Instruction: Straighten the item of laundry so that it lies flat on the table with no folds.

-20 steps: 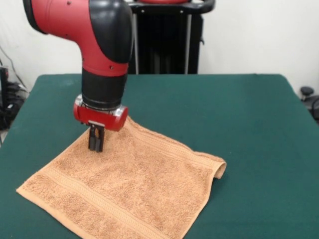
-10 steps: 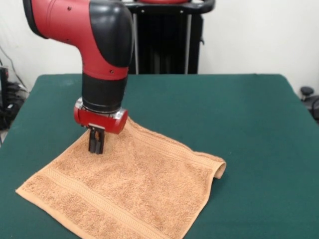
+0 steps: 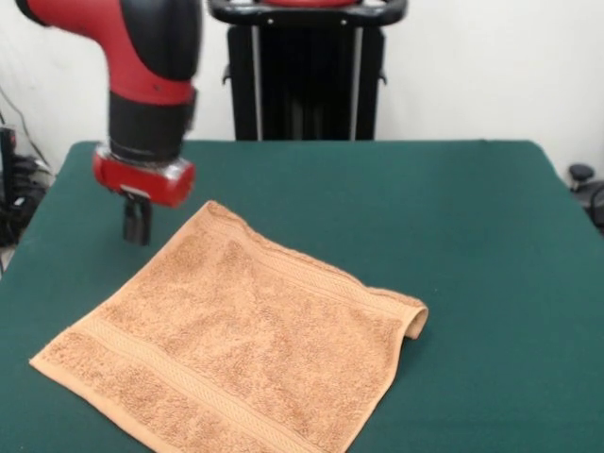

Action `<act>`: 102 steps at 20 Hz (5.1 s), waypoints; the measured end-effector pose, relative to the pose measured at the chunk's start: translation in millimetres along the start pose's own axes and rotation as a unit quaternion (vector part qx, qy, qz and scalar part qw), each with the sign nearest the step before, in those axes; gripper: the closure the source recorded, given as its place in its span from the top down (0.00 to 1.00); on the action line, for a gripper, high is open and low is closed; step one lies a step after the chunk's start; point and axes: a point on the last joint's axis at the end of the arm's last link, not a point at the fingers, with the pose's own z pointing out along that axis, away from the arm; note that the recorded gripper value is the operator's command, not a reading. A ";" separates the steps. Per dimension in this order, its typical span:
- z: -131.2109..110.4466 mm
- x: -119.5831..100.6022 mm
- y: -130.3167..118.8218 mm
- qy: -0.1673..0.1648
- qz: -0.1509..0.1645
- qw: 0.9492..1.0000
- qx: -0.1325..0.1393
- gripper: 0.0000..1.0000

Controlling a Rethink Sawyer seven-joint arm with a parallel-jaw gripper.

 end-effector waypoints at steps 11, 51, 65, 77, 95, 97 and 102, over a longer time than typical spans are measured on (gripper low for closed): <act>-29.2 6.3 -50.8 -0.010 0.013 1.000 0.015 0.00; 30.2 -24.6 51.8 0.031 -0.031 0.998 -0.039 0.00; 31.6 -28.5 47.0 0.029 -0.038 0.998 -0.051 0.00; 33.1 -30.0 39.3 0.031 -0.037 0.996 -0.075 0.00; 33.6 -26.6 33.2 0.017 -0.049 0.994 -0.095 0.00; 33.3 -25.2 33.5 0.011 -0.053 0.994 -0.093 0.00; 32.6 -19.8 34.0 -0.009 -0.061 0.994 -0.089 0.00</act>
